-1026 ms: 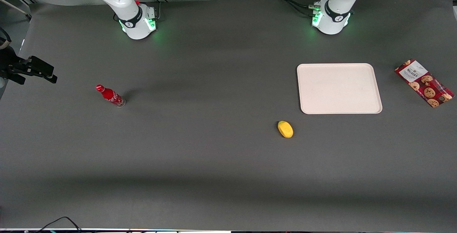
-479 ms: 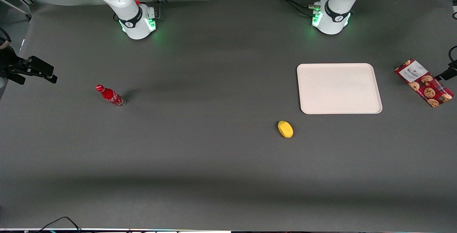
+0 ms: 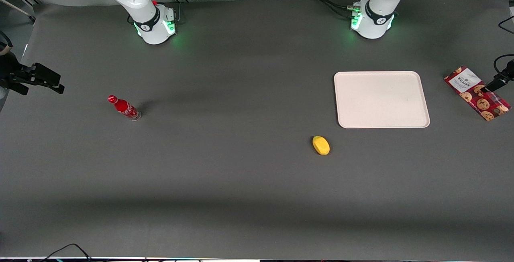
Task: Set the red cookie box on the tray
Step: 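Lower the left gripper onto the box end and close on it, then lift the shortbread box upright with the left gripper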
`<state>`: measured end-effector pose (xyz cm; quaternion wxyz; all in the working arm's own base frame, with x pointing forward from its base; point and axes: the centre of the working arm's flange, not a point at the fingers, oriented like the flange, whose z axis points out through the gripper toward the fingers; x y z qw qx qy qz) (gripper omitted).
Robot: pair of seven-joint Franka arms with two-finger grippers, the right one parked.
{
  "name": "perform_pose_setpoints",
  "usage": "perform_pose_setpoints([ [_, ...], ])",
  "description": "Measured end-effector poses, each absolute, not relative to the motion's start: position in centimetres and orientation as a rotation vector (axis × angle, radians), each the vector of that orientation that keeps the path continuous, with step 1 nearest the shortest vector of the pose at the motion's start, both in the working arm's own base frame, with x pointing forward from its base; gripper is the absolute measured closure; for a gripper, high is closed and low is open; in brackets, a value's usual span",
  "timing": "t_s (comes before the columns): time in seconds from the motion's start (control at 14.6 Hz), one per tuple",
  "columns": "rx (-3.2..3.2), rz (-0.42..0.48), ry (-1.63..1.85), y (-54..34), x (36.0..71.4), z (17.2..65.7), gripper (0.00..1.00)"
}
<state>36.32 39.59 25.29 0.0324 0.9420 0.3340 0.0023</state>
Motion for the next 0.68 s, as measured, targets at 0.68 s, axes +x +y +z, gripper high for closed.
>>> perform_pose_setpoints([
  [0.68, 2.894, 0.025, 1.047, 38.9, 37.2, 20.9, 0.00],
])
